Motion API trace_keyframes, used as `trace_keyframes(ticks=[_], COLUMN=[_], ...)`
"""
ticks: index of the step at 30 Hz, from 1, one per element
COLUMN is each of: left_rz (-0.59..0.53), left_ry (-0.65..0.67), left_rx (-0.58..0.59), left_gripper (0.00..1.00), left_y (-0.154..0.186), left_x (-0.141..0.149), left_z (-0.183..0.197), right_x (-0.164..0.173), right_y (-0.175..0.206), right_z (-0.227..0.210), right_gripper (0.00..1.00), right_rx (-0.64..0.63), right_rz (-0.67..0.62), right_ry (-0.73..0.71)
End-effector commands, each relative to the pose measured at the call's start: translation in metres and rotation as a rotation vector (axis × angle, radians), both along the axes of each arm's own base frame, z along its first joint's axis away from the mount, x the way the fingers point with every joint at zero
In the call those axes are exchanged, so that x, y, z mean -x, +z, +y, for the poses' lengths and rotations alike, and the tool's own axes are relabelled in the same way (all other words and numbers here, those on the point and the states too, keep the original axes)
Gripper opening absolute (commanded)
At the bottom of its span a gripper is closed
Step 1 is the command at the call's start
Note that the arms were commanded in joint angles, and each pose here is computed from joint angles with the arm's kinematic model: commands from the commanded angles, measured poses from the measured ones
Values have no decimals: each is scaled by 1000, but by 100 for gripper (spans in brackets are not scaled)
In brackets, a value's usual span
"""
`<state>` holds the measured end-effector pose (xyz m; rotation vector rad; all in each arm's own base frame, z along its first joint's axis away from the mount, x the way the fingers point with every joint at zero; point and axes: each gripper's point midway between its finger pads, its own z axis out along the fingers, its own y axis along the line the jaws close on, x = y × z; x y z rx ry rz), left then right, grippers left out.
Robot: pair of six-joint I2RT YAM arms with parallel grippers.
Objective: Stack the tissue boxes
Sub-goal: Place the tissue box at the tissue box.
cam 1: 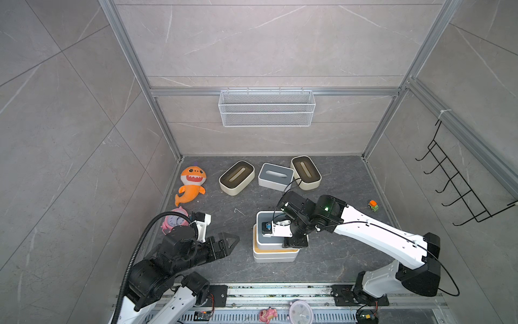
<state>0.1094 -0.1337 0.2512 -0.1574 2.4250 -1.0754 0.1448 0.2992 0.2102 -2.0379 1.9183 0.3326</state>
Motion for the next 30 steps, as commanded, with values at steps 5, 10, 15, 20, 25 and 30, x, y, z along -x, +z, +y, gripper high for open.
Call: trace_keyframes(ticks=[5, 10, 15, 20, 25, 30], left_rz=[2, 10, 11, 18, 20, 22], left_ry=[-41, -48, -44, -47, -48, -46], left_rx=[40, 30, 34, 36, 35, 34], left_gripper=[100, 100, 100, 100, 100, 100], left_y=[-2, -5, -7, -10, -11, -12], left_x=[-2, -4, -5, -5, -5, -5], left_z=[-11, -14, -14, -15, -15, -15], right_x=[2, 0, 1, 2, 3, 5], right_y=[1, -3, -8, -13, -18, -21], right_z=[12, 15, 17, 17, 18, 20], right_gripper=[47, 47, 47, 47, 47, 47], right_rx=[-19, -17, -14, -7, 1, 9], right_rz=[3, 2, 9, 13, 20, 27], right_ry=[-14, -18, -17, -16, -13, -3])
